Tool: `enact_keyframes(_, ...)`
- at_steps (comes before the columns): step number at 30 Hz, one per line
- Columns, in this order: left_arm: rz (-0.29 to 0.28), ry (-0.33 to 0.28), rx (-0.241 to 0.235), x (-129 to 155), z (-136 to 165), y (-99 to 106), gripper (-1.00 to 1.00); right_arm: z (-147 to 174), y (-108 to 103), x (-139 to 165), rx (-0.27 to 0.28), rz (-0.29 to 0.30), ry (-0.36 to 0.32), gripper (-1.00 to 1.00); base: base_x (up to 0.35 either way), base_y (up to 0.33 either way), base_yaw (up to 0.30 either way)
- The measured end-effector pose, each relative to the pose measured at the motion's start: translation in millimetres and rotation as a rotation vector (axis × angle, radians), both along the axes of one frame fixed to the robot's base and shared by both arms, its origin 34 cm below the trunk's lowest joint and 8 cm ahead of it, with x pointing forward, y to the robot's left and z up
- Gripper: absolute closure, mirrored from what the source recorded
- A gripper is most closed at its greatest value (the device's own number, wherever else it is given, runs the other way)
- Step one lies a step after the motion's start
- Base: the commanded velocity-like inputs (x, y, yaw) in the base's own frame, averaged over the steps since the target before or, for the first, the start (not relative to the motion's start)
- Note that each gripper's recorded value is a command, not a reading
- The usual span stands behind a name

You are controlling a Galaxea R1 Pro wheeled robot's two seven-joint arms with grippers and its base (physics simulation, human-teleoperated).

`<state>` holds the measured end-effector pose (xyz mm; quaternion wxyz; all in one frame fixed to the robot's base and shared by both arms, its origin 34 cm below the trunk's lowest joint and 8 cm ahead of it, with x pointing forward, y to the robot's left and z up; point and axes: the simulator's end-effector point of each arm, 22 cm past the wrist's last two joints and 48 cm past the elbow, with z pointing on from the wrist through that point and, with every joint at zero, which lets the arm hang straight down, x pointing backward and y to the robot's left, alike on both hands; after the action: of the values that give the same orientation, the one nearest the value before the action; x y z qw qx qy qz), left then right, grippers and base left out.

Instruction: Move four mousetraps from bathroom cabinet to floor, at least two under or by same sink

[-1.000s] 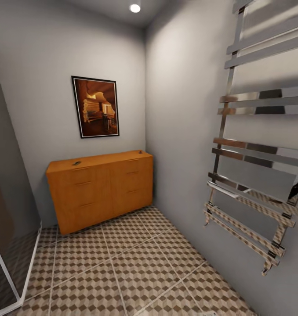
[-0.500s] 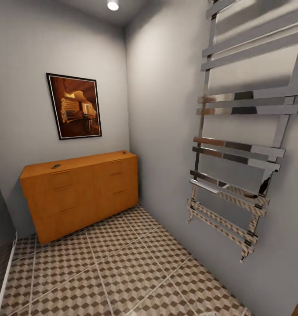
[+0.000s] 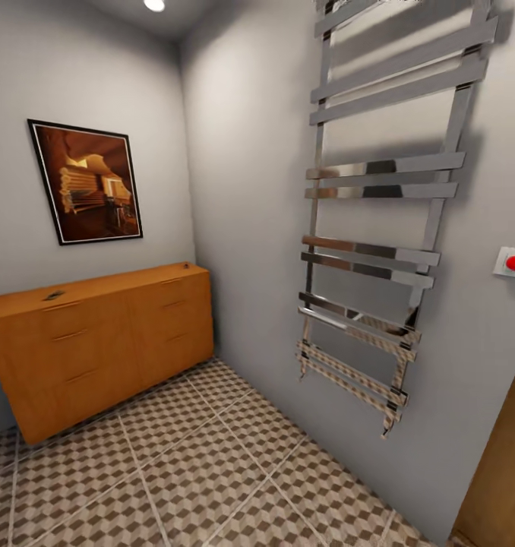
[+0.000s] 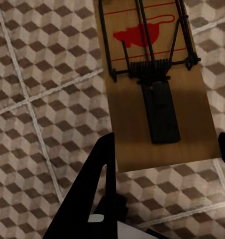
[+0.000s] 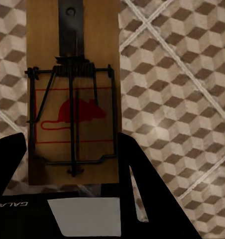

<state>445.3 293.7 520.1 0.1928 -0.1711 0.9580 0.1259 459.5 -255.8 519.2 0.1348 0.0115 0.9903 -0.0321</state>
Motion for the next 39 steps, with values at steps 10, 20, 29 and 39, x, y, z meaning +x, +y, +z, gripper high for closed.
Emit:
enact_keyframes(10, 0.002, -0.001, 0.004, -0.5, 0.1, 0.0, 1.00, -3.9, 7.8, -8.2, 0.008, -0.009, 0.009, 1.00, 0.000, 0.000, -0.251)
enact_keyframes(20, 0.002, -0.002, 0.004, 0.0, 0.3, 0.1, 1.00, -5.6, 7.9, -12.1, 0.008, -0.009, 0.015, 1.00, 0.000, 0.000, -0.252)
enact_keyframes(29, 0.002, -0.002, 0.004, 0.1, 0.4, 0.1, 1.00, -5.7, 8.6, -12.1, 0.009, -0.009, 0.015, 1.00, 0.000, 0.000, -0.252)
enact_keyframes(39, 0.002, -0.002, 0.004, 0.1, 0.4, 0.1, 1.00, -5.7, 9.3, -12.3, 0.011, -0.008, 0.016, 1.00, 0.000, 0.000, -0.252)
